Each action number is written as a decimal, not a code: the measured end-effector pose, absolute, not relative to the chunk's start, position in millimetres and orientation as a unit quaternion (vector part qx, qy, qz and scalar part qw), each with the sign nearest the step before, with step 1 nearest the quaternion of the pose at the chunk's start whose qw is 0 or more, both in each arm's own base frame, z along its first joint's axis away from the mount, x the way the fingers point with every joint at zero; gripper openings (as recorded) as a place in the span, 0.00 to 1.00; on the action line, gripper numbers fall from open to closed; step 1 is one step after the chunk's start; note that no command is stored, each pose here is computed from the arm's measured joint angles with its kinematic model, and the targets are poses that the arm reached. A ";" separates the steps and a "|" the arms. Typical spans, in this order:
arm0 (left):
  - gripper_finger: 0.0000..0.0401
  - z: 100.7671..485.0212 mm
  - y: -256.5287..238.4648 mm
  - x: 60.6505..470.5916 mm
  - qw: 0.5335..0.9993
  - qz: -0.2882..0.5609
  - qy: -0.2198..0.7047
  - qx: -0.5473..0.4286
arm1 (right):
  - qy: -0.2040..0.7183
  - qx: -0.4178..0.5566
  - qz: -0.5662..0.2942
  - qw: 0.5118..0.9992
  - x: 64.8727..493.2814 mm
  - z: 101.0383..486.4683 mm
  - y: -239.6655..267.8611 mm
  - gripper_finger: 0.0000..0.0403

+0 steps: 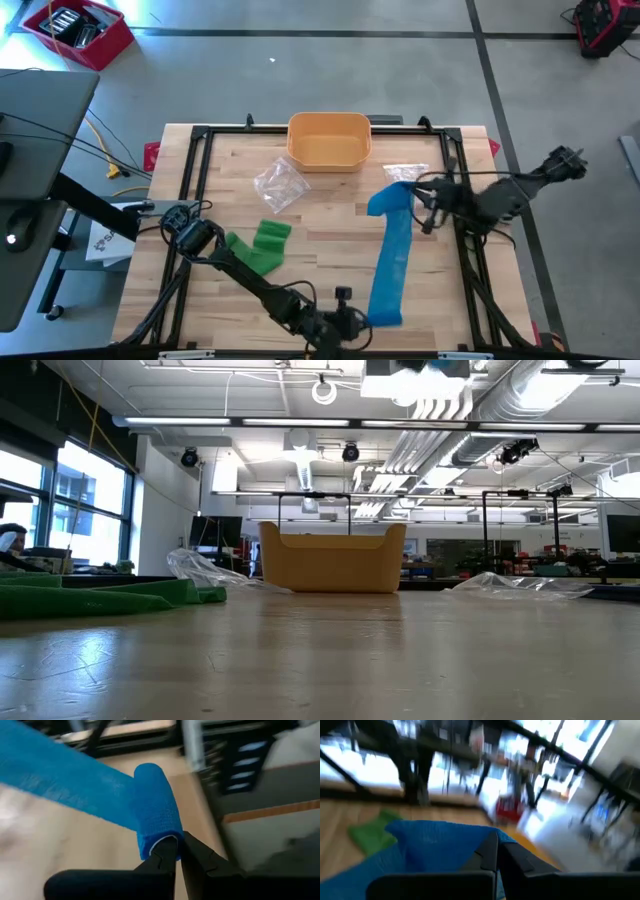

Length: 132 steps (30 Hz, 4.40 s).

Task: Roll bandage
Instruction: Roll the blue bandage

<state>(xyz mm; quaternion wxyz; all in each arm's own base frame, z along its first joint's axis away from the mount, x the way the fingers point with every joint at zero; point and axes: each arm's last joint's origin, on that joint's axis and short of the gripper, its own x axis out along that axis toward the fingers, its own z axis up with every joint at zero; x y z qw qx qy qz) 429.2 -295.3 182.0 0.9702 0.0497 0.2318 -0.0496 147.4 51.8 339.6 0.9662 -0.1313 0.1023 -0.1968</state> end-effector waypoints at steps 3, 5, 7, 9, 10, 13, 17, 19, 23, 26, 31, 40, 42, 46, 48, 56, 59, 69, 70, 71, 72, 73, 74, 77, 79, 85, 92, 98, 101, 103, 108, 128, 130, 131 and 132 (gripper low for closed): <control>0.02 185.2 -308.5 422.6 0.973 -0.075 0.217 0.030 | 0.154 -0.098 -0.213 0.960 154.1 318.2 38.7 0.00; 0.02 187.9 -318.4 417.0 0.975 -0.087 0.204 0.020 | 0.177 -0.081 -0.221 0.956 158.9 296.9 31.6 0.00; 0.02 188.7 -327.8 409.8 0.975 -0.093 0.203 0.003 | 0.186 -0.054 -0.222 0.956 164.3 273.9 25.0 0.00; 0.02 188.1 -334.8 403.6 0.974 -0.091 0.206 -0.013 | 0.191 -0.028 -0.220 0.956 168.9 249.1 18.5 0.00; 0.02 187.6 -337.6 401.0 0.974 -0.089 0.207 -0.018 | 0.196 -0.018 -0.220 0.955 170.7 235.5 15.2 0.00; 0.02 188.1 -343.3 396.2 0.975 -0.084 0.204 -0.035 | 0.199 0.017 -0.236 0.951 173.3 200.2 5.0 0.00; 0.02 188.2 -346.3 393.2 0.975 -0.077 0.202 -0.040 | 0.211 0.054 -0.242 0.946 172.9 162.6 -1.9 0.00; 0.02 187.8 -344.0 394.6 0.976 -0.068 0.202 -0.038 | 0.210 0.070 -0.221 0.950 174.1 150.6 -0.8 0.00; 0.02 187.0 -333.4 402.8 0.978 -0.054 0.203 -0.016 | 0.222 0.095 -0.173 0.955 178.0 132.3 4.8 0.00; 0.02 186.2 -321.1 412.1 0.978 -0.040 0.206 -0.004 | 0.231 0.094 -0.152 0.956 183.0 123.3 10.4 0.00; 0.02 183.7 -303.6 423.4 0.976 -0.019 0.218 0.002 | 0.236 0.087 -0.126 0.959 190.3 111.0 20.7 0.00; 0.02 180.4 -289.1 432.1 0.971 -0.021 0.240 -0.004 | 0.256 0.082 -0.118 0.956 193.9 97.7 23.7 0.15; 0.02 180.1 -289.1 431.8 0.970 -0.020 0.241 -0.003 | 0.255 0.084 -0.117 0.956 193.9 97.9 23.8 0.22; 0.02 179.7 -291.3 430.1 0.970 -0.021 0.243 -0.002 | 0.226 0.110 -0.159 0.955 192.5 105.7 23.1 0.30; 0.02 179.1 -292.6 428.6 0.969 -0.021 0.246 -0.007 | 0.209 0.100 -0.168 0.958 191.1 112.5 24.6 0.30; 0.02 176.5 -294.9 425.0 0.965 -0.017 0.260 -0.014 | 0.215 0.081 -0.142 0.963 180.2 128.0 25.9 0.30; 0.02 176.1 -294.6 424.9 0.965 -0.016 0.262 -0.013 | 0.210 0.049 -0.074 0.974 180.3 131.6 37.0 0.30; 0.02 174.1 -293.4 423.5 0.962 -0.011 0.273 -0.004 | 0.236 0.062 -0.028 0.969 183.4 117.0 51.6 0.36; 0.02 174.1 -293.4 423.5 0.962 -0.011 0.273 -0.004 | 0.244 0.066 -0.032 0.967 183.7 114.0 51.4 0.38; 0.02 174.0 -293.3 423.5 0.962 -0.011 0.273 -0.003 | 0.249 0.070 -0.035 0.965 184.4 111.4 50.6 0.41; 0.02 174.0 -293.3 423.4 0.962 -0.011 0.274 -0.003 | 0.257 0.070 -0.040 0.963 184.7 108.7 49.4 0.45; 0.02 173.7 -293.2 423.3 0.961 -0.010 0.275 -0.002 | 0.265 0.067 -0.045 0.961 184.8 106.1 48.0 0.48; 0.02 173.4 -293.1 423.1 0.961 -0.010 0.277 -0.001 | 0.270 0.063 -0.049 0.960 185.2 104.3 46.2 0.51; 0.02 172.9 -293.0 422.9 0.960 -0.014 0.280 -0.001 | 0.280 0.035 -0.055 0.958 185.5 102.7 40.8 0.58; 0.02 172.9 -293.2 422.8 0.960 -0.015 0.281 -0.001 | 0.278 0.031 -0.046 0.959 185.5 104.9 39.2 0.59; 0.02 173.1 -293.3 422.9 0.960 -0.017 0.280 0.001 | 0.254 0.142 0.026 0.956 185.2 120.5 38.5 0.60; 0.02 173.4 -293.2 423.1 0.961 -0.013 0.277 0.002 | 0.321 0.303 0.048 0.896 179.3 116.7 32.6 0.60; 0.02 173.3 -293.1 423.1 0.961 -0.013 0.277 0.002 | 0.285 0.248 0.073 0.923 183.2 123.1 34.8 0.60; 0.02 173.2 -294.0 422.3 0.961 -0.013 0.277 0.004 | 0.318 0.249 -0.006 0.915 186.1 121.8 29.9 0.60; 0.02 173.2 -293.8 422.4 0.961 -0.012 0.277 0.004 | 0.349 0.221 -0.054 0.909 187.7 123.0 30.1 0.60; 0.02 173.3 -293.9 422.4 0.961 -0.010 0.277 0.001 | 0.375 0.192 0.035 0.906 200.2 141.3 38.1 0.60; 0.02 173.5 -294.3 422.3 0.961 -0.011 0.275 0.003 | 0.467 -0.056 0.114 0.875 215.5 197.8 48.3 0.60; 0.02 173.5 -294.3 422.3 0.961 -0.010 0.275 0.003 | 0.458 -0.039 0.088 0.884 214.1 187.1 48.6 0.60; 0.02 173.6 -294.3 422.3 0.961 -0.010 0.275 0.003 | 0.453 -0.010 0.068 0.889 213.8 182.1 47.6 0.60; 0.02 173.5 -294.9 421.8 0.961 -0.011 0.275 0.003 | 0.446 0.018 0.051 0.893 213.5 177.5 47.2 0.60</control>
